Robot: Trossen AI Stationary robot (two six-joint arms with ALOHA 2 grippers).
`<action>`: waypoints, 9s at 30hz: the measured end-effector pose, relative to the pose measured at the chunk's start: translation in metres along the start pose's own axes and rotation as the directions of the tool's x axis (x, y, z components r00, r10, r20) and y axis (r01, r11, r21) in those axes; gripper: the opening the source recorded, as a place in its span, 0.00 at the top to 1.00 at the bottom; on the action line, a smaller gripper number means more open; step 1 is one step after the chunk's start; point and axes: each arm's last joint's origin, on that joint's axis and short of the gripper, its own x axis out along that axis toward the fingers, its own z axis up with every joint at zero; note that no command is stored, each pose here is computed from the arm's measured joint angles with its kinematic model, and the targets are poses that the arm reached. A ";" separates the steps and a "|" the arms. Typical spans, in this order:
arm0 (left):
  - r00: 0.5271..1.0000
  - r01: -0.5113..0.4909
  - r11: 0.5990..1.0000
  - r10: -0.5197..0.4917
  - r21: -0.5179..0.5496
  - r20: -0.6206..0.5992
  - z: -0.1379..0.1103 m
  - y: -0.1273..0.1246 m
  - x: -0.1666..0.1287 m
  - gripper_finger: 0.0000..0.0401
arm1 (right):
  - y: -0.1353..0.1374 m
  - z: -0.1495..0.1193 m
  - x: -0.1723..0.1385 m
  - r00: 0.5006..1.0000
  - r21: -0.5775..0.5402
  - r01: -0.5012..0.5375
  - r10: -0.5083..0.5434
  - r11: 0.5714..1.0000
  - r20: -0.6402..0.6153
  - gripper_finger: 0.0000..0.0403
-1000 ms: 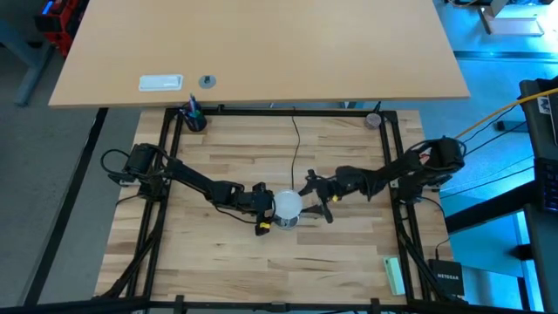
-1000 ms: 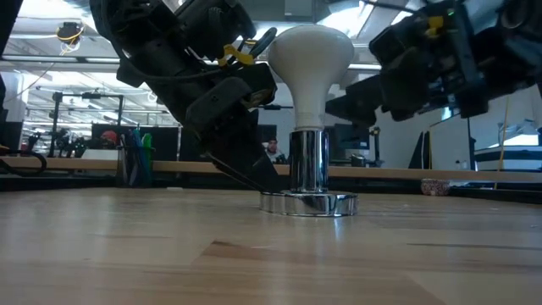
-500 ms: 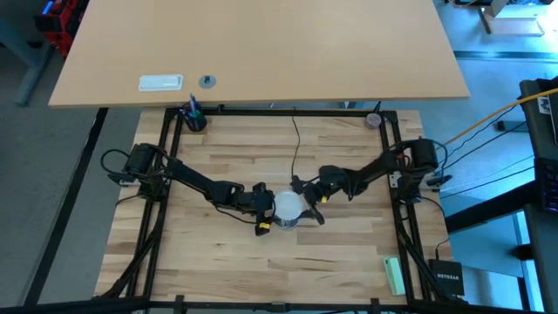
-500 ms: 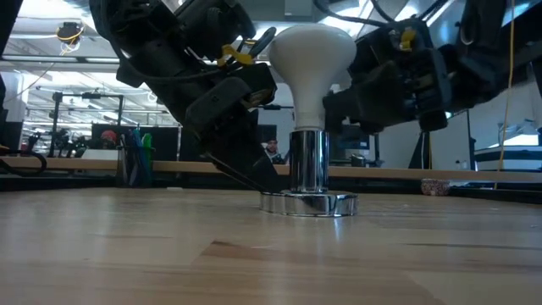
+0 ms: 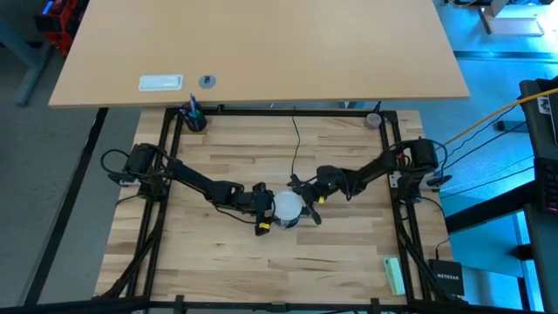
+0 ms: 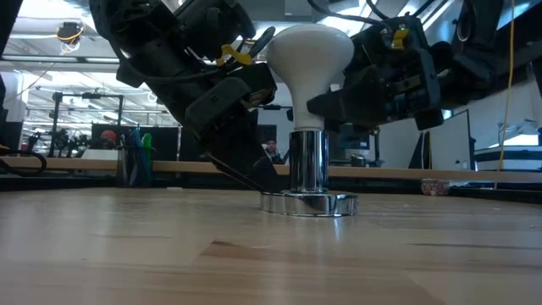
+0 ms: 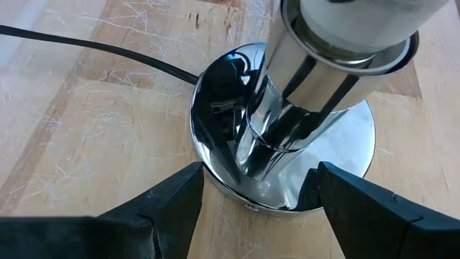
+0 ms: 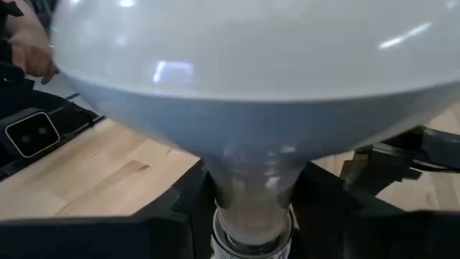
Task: Screw lightbulb
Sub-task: Insert the lightbulb into the lamp
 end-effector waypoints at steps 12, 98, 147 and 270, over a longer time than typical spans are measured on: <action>1.000 0.002 0.999 -0.002 -0.053 -0.004 0.000 0.000 0.000 0.35 | 0.032 0.000 0.014 0.971 -0.032 0.237 -0.238 0.971 -0.033 0.63; 0.999 0.028 0.991 -0.025 -0.130 0.024 0.003 0.000 0.001 0.35 | 0.026 0.007 0.004 0.983 -0.010 0.161 -0.162 0.987 -0.085 0.64; 0.999 0.035 0.988 -0.030 -0.152 0.036 0.004 -0.001 0.001 0.35 | 0.062 0.007 -0.056 0.938 0.010 0.319 -0.314 0.948 -0.147 0.22; 0.999 0.026 0.984 -0.021 -0.174 0.033 0.004 0.002 0.001 0.35 | 0.049 0.004 0.006 0.865 0.017 0.493 -0.488 0.870 -0.117 0.62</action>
